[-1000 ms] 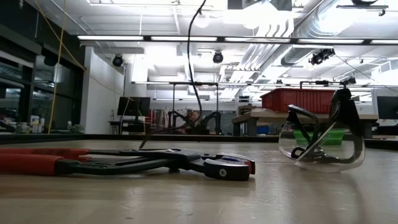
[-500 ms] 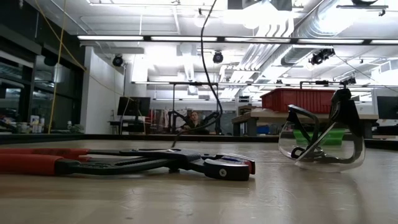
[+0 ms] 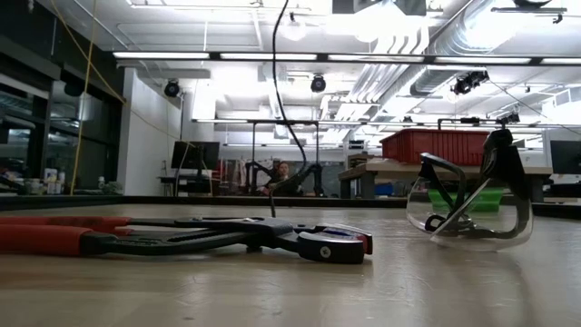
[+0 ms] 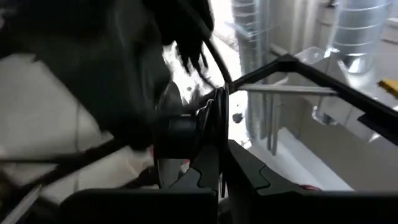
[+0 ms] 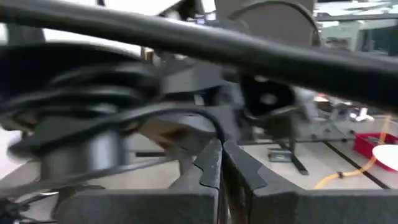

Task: Coil cords
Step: Coil the black wire onto the black spool

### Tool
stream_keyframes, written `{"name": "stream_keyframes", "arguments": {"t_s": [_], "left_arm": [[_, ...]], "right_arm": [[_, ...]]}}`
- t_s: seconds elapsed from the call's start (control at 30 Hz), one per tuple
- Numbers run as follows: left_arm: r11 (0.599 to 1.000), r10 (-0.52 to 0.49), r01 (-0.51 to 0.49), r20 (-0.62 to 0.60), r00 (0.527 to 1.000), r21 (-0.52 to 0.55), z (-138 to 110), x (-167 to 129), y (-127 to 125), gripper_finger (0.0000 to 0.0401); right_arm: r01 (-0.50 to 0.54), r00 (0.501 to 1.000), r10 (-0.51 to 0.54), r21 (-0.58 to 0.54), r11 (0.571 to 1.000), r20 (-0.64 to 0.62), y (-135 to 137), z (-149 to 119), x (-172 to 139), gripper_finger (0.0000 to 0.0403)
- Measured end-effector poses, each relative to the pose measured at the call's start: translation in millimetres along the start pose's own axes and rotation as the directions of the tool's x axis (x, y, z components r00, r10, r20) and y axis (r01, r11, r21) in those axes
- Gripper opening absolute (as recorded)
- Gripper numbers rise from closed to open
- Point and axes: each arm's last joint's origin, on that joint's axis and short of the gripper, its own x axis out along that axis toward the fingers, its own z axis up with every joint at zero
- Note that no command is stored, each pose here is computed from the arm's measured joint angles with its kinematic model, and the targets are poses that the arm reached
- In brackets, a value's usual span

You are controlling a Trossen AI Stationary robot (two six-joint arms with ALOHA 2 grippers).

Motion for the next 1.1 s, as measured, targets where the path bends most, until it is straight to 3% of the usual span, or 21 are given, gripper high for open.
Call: {"name": "stream_keyframes", "arguments": {"t_s": [0.2,0.47,0.8,1.1], "left_arm": [[0.992,-0.109,0.104,0.066,0.992,0.078,10,9,8,0.0001],[0.955,-0.161,0.121,0.131,0.978,0.272,26,16,-7,0.0003],[0.875,-0.138,0.021,0.208,0.968,0.484,39,1,-39,0.0001],[0.842,-0.144,-0.004,0.231,0.962,0.540,41,-3,-54,0.0001]], "right_arm": [[-0.023,1.000,0.022,0.037,0.999,0.010,2,1,1,0.0000],[-0.051,0.998,0.048,0.060,0.997,0.044,3,4,0,0.0000],[-0.078,0.997,0.075,0.097,0.992,0.034,4,4,0,0.0000],[-0.073,0.997,0.069,0.112,0.991,0.033,4,3,1,0.0018]]}}
